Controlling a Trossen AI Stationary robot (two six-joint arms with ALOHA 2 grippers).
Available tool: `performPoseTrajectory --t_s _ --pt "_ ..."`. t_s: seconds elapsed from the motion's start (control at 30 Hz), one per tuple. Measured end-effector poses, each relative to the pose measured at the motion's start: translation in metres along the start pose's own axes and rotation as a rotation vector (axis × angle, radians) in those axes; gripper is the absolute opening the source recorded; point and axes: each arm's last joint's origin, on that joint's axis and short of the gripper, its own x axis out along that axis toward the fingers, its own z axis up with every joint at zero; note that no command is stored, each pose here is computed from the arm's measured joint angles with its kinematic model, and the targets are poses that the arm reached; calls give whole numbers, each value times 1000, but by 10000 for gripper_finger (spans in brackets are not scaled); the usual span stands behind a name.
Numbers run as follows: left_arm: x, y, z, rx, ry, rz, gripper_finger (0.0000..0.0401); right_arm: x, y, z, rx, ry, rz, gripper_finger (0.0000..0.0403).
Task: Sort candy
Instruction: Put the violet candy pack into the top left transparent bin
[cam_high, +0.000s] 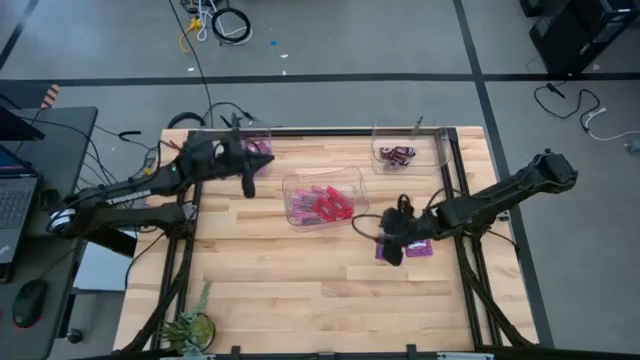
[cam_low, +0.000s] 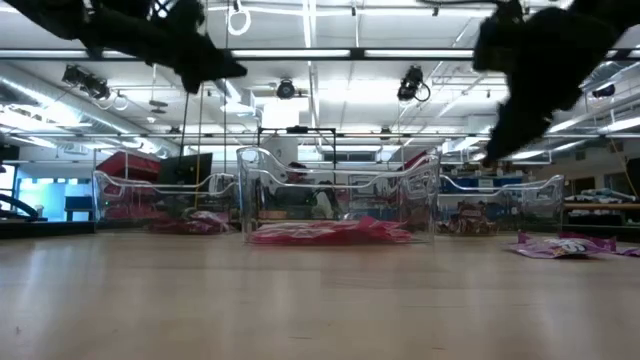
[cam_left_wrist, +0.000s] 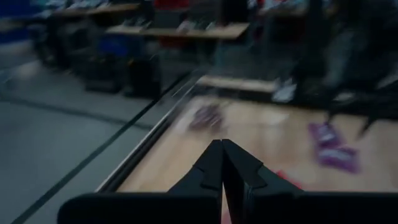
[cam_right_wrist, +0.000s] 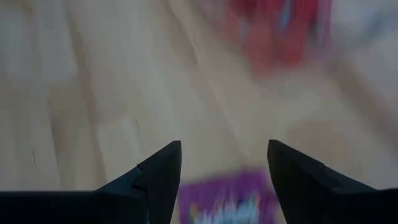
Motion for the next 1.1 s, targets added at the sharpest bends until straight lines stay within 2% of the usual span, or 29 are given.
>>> performPoseTrajectory --t_s 0.27,0.4,0.57,0.73,0.93,1.1 --pt "-8 -36 9 20 -80 -177 2 14 9 -42 168 256 -177 241" --pt "-9 -46 7 37 -69 -211 2 22 8 -55 295 310 -301 239" --pt "-10 -53 7 53 -69 -220 2 33 11 -60 358 309 -326 218" --pt "-7 -55 4 79 -46 -225 2 39 14 -60 366 299 -320 156" --pt "1 -60 -2 69 -10 -227 2 38 15 -58 303 278 -289 19" --pt "14 -63 -10 -38 45 -213 1 27 17 -50 279 240 -242 15"
